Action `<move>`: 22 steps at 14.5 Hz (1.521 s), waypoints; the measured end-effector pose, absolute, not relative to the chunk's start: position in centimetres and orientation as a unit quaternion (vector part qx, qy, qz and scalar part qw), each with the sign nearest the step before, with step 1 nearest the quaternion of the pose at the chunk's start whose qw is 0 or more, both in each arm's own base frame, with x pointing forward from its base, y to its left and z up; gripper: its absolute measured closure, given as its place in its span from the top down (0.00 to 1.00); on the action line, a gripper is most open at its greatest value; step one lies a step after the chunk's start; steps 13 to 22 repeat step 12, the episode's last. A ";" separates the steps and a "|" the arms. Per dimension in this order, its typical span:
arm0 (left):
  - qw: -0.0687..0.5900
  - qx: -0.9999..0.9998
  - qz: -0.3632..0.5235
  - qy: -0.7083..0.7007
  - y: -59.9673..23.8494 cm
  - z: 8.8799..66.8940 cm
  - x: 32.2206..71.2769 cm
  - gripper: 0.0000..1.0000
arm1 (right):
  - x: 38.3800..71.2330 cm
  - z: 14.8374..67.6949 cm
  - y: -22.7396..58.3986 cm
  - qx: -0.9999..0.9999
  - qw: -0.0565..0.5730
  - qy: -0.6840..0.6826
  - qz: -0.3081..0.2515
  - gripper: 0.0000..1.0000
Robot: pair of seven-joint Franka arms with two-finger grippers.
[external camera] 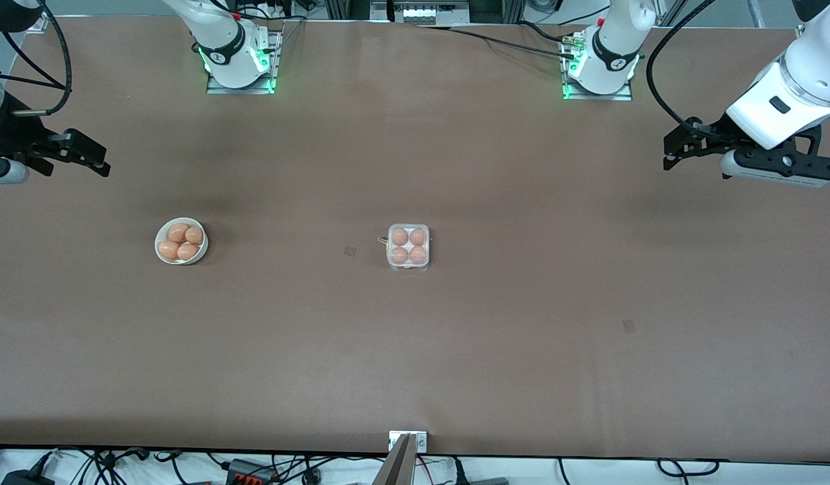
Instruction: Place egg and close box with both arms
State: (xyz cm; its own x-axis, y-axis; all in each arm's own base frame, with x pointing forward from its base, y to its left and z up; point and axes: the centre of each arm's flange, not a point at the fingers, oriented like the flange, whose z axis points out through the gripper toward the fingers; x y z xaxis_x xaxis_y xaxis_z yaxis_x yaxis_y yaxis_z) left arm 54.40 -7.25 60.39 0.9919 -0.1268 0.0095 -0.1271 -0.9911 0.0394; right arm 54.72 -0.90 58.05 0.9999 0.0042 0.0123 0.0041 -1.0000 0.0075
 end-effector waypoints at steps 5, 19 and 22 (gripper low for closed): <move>0.020 0.998 0.008 -0.066 -7.5 60.8 54.4 1.00 | 54.7 58.1 -1.2 1.000 0.004 -0.001 0.006 1.00; 0.020 0.998 0.008 -0.066 -7.5 60.8 54.5 1.00 | 54.5 58.1 -1.4 1.000 0.004 -0.002 0.003 1.00; 0.020 0.998 0.008 -0.066 -7.5 60.8 54.5 1.00 | 54.5 58.1 -1.4 1.000 0.004 -0.002 0.003 1.00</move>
